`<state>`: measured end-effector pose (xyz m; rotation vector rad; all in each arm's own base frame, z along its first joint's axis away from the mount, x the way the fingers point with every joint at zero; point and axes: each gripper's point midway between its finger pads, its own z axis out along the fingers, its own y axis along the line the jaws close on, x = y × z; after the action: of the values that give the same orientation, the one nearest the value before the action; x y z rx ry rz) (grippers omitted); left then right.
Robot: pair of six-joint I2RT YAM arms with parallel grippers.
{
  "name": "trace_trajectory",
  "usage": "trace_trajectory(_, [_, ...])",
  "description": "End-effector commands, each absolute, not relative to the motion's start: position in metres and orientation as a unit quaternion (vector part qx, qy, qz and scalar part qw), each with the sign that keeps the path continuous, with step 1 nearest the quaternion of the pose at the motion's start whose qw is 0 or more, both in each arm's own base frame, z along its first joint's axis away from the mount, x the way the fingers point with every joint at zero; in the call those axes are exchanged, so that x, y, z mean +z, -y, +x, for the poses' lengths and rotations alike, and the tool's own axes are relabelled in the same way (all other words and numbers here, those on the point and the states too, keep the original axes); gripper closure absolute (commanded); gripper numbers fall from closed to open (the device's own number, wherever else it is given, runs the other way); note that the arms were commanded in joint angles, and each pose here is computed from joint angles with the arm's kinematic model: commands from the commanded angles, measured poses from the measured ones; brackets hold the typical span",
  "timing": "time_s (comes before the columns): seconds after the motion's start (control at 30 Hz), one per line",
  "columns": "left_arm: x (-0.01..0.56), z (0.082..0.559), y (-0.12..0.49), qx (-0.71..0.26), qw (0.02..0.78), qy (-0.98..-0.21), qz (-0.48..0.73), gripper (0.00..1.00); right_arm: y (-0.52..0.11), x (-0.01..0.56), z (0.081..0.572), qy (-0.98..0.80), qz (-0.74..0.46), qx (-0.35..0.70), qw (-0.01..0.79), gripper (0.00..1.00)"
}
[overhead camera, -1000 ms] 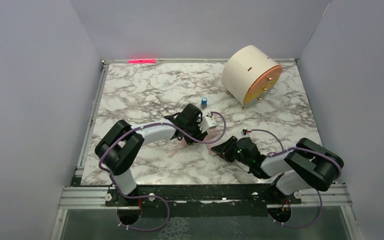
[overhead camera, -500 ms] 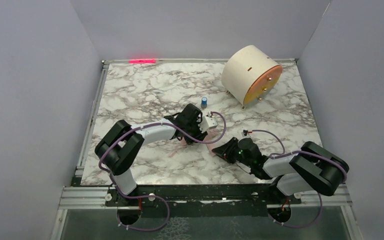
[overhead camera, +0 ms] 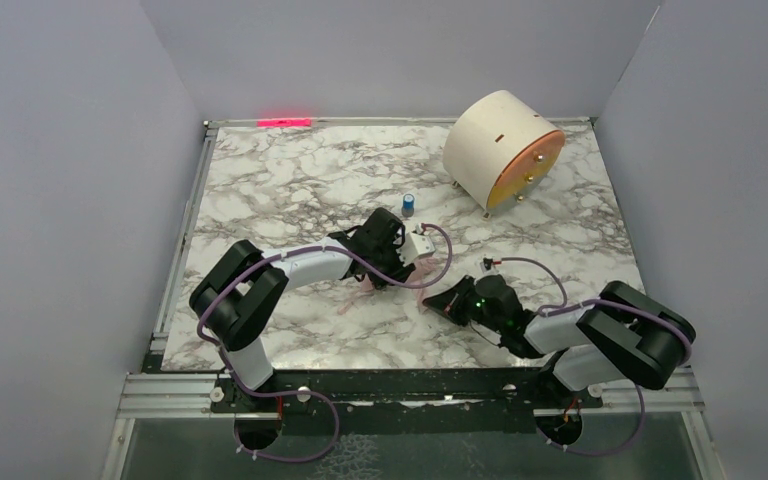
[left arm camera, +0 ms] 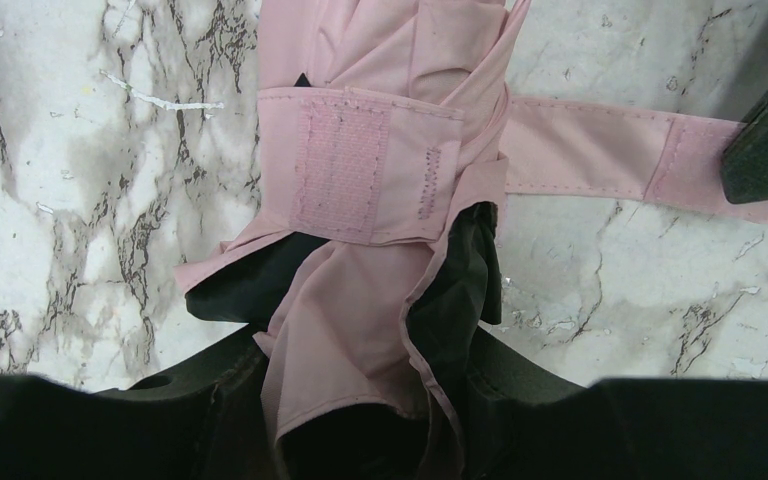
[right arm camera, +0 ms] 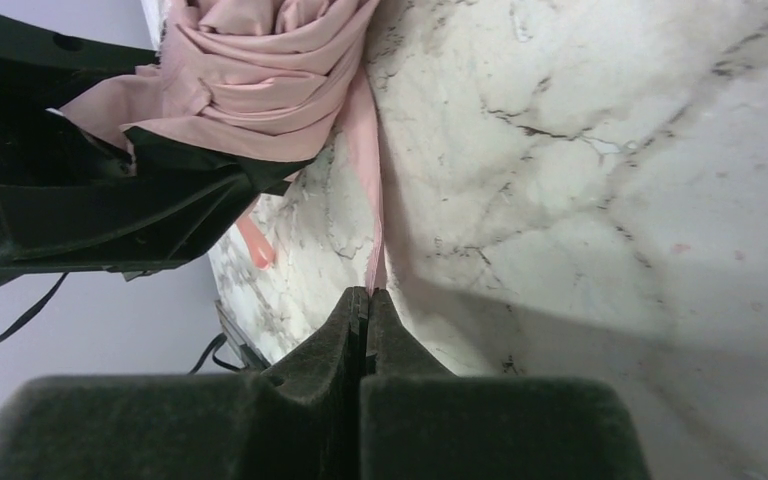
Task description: Put away the umbrella
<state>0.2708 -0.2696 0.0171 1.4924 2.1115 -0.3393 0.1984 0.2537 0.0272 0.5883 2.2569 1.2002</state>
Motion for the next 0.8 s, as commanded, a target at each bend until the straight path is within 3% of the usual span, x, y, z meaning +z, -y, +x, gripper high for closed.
trace_trajectory(0.0, [-0.047,0.23,0.196,-0.031,0.122,-0.818,0.562,1.0,-0.263,0.056,0.206,-0.803,0.207,0.484,0.279,1.0])
trace_trajectory(0.27, [-0.048,0.231,0.196,-0.026,0.122,-0.817,0.564,1.0,-0.261,0.095,0.223,-0.757,0.217,0.518,0.334,1.0])
trace_trajectory(0.77, [-0.051,0.228,0.196,-0.022,0.118,-0.814,0.569,1.0,-0.263,0.129,0.242,-0.708,0.251,0.554,0.361,1.0])
